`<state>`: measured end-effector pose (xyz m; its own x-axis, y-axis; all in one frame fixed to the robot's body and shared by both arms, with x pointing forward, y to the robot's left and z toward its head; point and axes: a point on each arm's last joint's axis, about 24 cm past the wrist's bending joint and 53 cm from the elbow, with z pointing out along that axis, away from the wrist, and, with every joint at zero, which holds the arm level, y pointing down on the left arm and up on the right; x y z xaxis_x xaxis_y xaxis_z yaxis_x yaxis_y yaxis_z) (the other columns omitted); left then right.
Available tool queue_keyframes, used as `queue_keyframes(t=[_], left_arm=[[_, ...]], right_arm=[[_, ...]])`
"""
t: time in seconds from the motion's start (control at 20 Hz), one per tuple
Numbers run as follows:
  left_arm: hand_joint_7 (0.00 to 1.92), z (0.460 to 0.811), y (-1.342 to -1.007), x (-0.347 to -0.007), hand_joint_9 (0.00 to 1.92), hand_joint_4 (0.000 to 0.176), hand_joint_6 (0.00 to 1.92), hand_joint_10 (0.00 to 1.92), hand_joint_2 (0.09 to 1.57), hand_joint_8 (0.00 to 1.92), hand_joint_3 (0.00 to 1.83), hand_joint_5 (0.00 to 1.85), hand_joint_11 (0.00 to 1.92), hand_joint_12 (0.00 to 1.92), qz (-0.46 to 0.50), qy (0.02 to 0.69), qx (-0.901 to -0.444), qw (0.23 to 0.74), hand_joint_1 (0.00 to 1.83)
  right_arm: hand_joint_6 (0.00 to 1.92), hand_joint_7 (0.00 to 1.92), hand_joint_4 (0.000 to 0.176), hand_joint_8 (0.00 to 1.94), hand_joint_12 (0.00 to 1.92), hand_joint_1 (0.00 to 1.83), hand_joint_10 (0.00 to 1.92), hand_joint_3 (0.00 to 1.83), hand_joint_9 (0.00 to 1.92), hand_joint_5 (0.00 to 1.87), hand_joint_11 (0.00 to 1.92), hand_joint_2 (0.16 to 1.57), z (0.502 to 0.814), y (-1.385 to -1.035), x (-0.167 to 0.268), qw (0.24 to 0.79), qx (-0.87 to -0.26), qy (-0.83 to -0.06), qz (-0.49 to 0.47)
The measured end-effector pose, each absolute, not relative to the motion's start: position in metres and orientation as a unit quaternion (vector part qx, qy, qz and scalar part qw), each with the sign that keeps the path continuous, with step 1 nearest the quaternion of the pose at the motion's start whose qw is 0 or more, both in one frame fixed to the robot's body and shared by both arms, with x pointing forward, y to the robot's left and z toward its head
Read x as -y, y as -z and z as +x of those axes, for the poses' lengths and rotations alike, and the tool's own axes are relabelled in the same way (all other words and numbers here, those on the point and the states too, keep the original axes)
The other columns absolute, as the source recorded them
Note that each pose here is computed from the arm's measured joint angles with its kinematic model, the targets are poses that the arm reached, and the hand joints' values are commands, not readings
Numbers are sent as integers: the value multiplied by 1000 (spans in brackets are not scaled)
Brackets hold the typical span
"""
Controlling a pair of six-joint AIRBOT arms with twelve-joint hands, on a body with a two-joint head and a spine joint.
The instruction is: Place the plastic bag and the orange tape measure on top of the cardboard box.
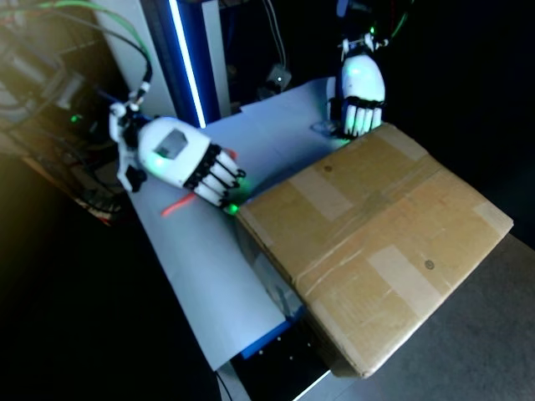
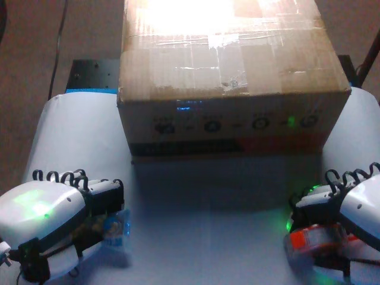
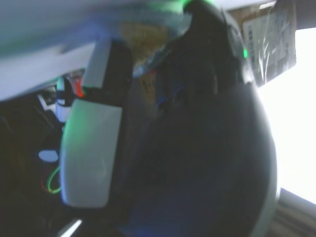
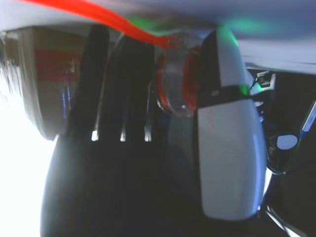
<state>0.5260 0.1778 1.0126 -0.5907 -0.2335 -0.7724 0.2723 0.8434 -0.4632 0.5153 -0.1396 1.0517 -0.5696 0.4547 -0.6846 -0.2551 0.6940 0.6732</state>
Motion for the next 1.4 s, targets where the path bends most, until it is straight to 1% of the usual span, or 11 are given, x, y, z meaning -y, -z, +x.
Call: queue_keyframes(t=[0.15, 0.4, 0.6, 0.65, 0.7, 0.8, 0.85, 0.95, 1.25, 1.35, 1.4], left_arm=[[486, 529, -1019, -179, 559, 0, 1720, 1775, 1368, 1625, 0, 448, 294, 1747, -2, 294, -842, 452, 1277], [535, 530, -1041, -184, 554, 0, 1660, 1762, 1354, 1627, 1, 465, 328, 1808, -6, 303, -838, 453, 1284], [544, 535, -1087, -184, 563, 0, 1605, 1713, 1331, 1574, 0, 552, 310, 1748, 6, 317, -804, 503, 1293], [565, 537, -1102, -184, 565, 0, 1606, 1696, 1324, 1540, 0, 563, 312, 1694, 8, 322, -791, 521, 1297], [598, 538, -1112, -185, 583, 0, 1618, 1653, 1311, 1483, 0, 572, 347, 1598, 9, 326, -781, 533, 1302], [642, 541, -1129, -184, 683, 0, 1577, 1559, 1279, 1385, 0, 594, 463, 1550, 11, 335, -762, 554, 1318], [634, 544, -1142, -182, 674, 0, 1593, 1571, 1284, 1399, 1, 580, 401, 1525, 11, 344, -746, 570, 1315], [644, 550, -1162, -177, 667, 0, 1567, 1579, 1281, 1401, 0, 596, 405, 1567, 12, 360, -721, 592, 1317], [701, 578, -1212, -155, 650, 0, 1406, 1691, 1294, 1501, 0, 502, 543, 1817, 25, 408, -646, 645, 1319], [795, 585, -1225, -147, 791, 0, 1241, 1603, 1236, 1345, 0, 616, 661, 1827, 31, 421, -626, 655, 1345], [773, 589, -1230, -143, 747, 0, 1298, 1593, 1241, 1365, 0, 610, 642, 1839, 31, 428, -618, 659, 1340]], right_arm=[[813, 846, 0, 1255, 1513, 1379, 1360, 0, 944, 893, 1007, 1144, 513, -1059, 139, 459, -798, -386, 57], [883, 847, 0, 1283, 1570, 1374, 1396, 1, 904, 859, 965, 1154, 506, -1081, 140, 466, -793, -389, 49], [953, 793, 0, 1376, 1606, 1364, 1463, 7, 856, 816, 986, 1178, 511, -1116, 148, 507, -768, -391, 36], [910, 888, 0, 1405, 1679, 1275, 1515, 0, 1005, 888, 1046, 1165, 511, -1120, 148, 512, -764, -392, 34], [957, 854, 0, 1334, 1677, 1344, 1473, 0, 901, 833, 988, 1171, 512, -1124, 147, 514, -761, -394, 32], [799, 781, 0, 1427, 1731, 1363, 1517, 1, 813, 892, 1031, 1181, 514, -1134, 146, 525, -750, -401, 28], [780, 775, 0, 1456, 1726, 1346, 1535, 0, 857, 900, 1046, 1182, 516, -1143, 149, 537, -741, -403, 27], [875, 951, 0, 1358, 1670, 1256, 1435, 0, 1147, 900, 1104, 1155, 521, -1158, 155, 560, -723, -403, 28], [880, 953, 0, 1357, 1665, 1255, 1423, 0, 1154, 896, 1106, 1154, 543, -1203, 163, 617, -666, -418, 22], [874, 952, 0, 1358, 1666, 1257, 1424, 0, 1155, 901, 1106, 1154, 549, -1213, 164, 629, -654, -420, 17], [909, 952, 0, 1358, 1662, 1254, 1421, 2, 1156, 874, 1107, 1158, 553, -1220, 165, 637, -645, -422, 13]])
